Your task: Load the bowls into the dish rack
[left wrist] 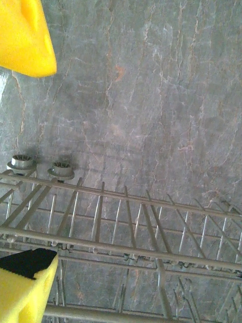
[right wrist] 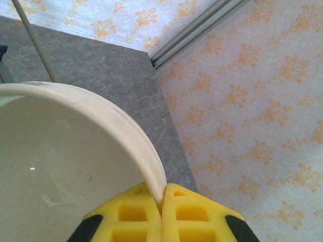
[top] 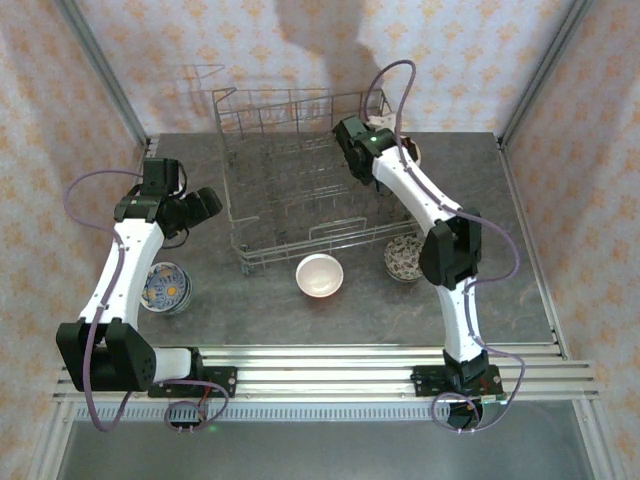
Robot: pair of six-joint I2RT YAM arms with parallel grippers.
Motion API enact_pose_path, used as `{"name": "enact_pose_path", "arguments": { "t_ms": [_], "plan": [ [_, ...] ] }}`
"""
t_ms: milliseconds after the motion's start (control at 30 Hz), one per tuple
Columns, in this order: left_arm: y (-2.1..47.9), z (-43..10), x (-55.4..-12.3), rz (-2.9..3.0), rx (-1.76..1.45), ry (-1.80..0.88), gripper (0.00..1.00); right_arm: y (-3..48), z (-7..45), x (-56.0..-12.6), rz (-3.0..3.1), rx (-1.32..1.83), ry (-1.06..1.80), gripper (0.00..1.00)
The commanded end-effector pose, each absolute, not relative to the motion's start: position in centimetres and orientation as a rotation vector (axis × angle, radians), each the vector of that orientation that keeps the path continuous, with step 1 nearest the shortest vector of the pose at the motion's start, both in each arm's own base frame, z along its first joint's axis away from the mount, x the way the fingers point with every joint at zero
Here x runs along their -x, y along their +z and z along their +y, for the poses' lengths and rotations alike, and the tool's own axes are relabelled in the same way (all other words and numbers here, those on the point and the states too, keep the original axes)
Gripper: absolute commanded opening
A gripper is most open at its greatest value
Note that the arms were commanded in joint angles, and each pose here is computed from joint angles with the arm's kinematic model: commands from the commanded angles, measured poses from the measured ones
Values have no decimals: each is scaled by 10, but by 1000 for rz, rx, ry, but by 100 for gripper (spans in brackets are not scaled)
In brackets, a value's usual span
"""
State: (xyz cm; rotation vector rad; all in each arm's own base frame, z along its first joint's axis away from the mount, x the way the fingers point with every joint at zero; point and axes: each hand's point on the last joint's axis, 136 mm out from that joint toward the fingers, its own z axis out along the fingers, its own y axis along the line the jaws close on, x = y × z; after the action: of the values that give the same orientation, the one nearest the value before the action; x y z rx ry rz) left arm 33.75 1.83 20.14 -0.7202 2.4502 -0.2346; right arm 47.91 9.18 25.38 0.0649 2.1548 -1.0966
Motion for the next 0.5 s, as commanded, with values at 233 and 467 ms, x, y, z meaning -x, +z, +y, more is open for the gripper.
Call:
{"name": "enact_pose_path", "arguments": {
  "t_ms": [233,467],
  "plan": [
    [192,15,-342,2482,685,-260,89,274,95,-483,1974,-61,-1332,0],
    [190,14,-341,2493,681,-264,89,267,93,-481,1968,-34,-1397,0]
  ]
}}
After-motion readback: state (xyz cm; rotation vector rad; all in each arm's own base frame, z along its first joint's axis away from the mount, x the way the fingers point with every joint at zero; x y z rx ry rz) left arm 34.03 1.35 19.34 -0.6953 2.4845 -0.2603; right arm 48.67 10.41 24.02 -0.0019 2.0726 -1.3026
